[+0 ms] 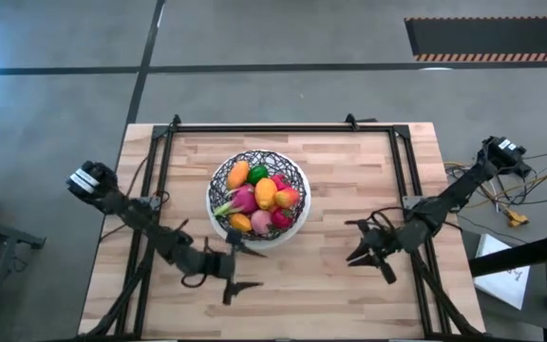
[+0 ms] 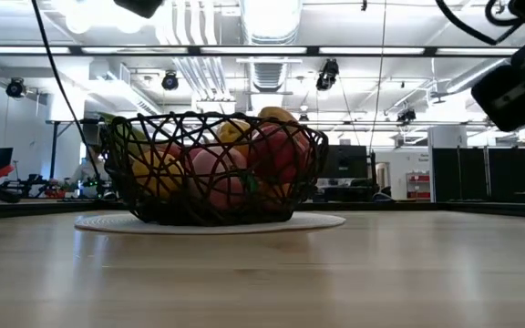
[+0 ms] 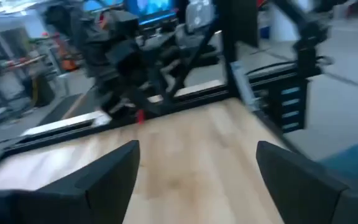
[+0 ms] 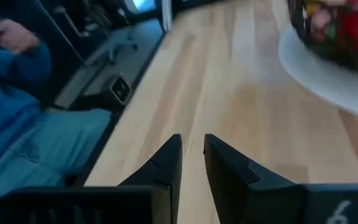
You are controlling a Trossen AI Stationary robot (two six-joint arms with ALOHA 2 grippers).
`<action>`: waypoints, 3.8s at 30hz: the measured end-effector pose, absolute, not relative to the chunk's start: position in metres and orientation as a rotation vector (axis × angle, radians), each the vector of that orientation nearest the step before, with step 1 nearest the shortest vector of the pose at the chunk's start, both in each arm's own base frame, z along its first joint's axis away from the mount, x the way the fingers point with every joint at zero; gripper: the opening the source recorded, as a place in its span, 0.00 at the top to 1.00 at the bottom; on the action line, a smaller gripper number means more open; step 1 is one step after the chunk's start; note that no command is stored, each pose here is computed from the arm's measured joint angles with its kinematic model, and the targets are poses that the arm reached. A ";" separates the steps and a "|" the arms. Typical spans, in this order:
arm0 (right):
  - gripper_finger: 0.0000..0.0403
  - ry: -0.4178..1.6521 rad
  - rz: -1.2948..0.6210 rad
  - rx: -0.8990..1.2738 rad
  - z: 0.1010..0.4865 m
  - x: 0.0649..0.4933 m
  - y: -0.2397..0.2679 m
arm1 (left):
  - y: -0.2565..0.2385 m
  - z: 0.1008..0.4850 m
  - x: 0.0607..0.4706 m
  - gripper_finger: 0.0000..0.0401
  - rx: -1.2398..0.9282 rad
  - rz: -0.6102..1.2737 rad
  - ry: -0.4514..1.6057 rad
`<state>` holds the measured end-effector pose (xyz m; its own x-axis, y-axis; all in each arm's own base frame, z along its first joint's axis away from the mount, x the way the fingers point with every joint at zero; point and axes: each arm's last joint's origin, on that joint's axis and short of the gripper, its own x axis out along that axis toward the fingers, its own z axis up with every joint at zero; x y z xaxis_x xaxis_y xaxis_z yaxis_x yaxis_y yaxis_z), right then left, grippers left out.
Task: Build produce basket
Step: Return to Home Position
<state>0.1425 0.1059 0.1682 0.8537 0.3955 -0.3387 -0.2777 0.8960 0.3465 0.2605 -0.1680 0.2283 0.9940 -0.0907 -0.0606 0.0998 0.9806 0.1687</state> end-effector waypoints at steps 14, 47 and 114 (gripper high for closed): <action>0.85 0.190 0.371 0.279 0.169 0.128 0.045 | -0.075 0.262 0.241 0.90 0.207 0.058 0.186; 0.93 0.034 0.274 0.286 0.170 0.093 0.023 | 0.001 0.178 0.099 1.00 -0.074 0.066 -0.116; 0.93 0.021 -0.041 0.099 0.165 0.100 -0.010 | 0.001 0.156 0.106 1.00 -0.012 0.088 0.106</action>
